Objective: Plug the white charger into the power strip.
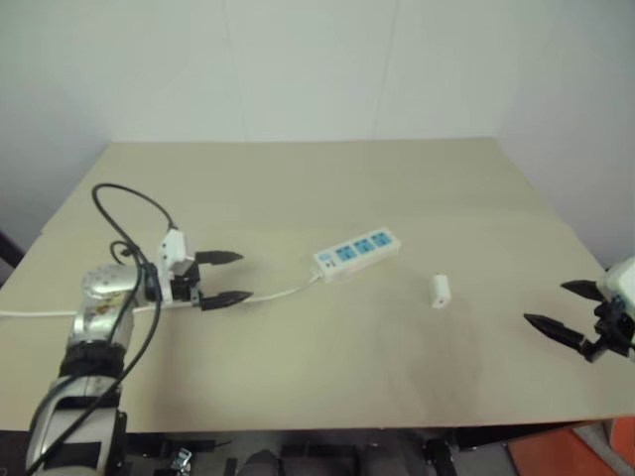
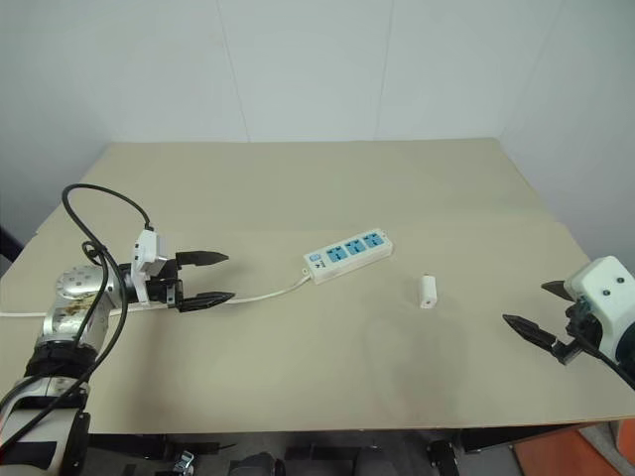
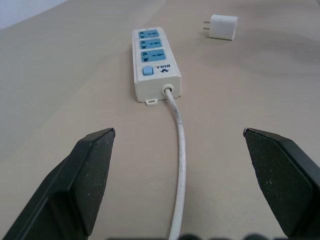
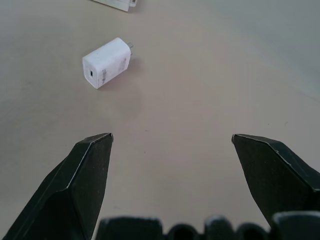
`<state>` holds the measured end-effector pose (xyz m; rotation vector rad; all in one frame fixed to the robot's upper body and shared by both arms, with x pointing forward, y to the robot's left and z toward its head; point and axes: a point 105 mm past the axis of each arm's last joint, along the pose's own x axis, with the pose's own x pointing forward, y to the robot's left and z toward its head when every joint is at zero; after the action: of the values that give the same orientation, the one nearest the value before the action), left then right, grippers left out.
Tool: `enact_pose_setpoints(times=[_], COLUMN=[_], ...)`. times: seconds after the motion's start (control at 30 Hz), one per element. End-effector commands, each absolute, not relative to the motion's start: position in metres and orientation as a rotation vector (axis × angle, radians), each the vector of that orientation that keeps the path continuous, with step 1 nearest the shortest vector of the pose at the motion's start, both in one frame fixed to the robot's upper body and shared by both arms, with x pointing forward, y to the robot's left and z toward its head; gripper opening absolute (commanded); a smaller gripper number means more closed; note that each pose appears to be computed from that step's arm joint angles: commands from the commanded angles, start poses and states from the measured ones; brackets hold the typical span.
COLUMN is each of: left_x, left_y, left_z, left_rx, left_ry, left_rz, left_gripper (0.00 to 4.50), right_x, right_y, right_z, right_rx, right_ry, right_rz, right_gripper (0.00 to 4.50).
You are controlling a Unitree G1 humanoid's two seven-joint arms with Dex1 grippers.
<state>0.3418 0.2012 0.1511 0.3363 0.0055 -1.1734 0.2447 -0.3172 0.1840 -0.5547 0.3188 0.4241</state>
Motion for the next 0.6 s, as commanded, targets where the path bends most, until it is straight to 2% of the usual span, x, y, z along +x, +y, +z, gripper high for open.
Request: enact_pose_setpoints(times=[0.03,0.17,0.27,0.43,0.6], left_x=[0.343,0.346,0.357,0.389,0.401], left_y=[0.202,0.204,0.192,0.153,0.116], left_z=[0.161,0.159,0.156,0.147,0.143], left_rx=[0.37,0.369,0.361,0.341,0.266], left_ry=[-0.039,-0.042,-0.087,-0.172,-0.165], left_rz=[-1.164,-1.14,-1.111,-1.023,-1.074], left_gripper=[4.48,4.48,4.48,4.48,4.48], right_x=[0.241,0.241,0.245,0.256,0.256], right_y=[-0.313,-0.309,-0.297,-0.267,-0.25], right_z=[0.199,0.2,0.203,0.208,0.207], right_rx=[-0.607,-0.605,-0.601,-0.59,-0.581], right_ry=[0.271,0.264,0.232,0.152,0.127], right_rz=[0.424,0.431,0.449,0.476,0.491], right_gripper=[4.5,4.5,4.5,4.5,4.5])
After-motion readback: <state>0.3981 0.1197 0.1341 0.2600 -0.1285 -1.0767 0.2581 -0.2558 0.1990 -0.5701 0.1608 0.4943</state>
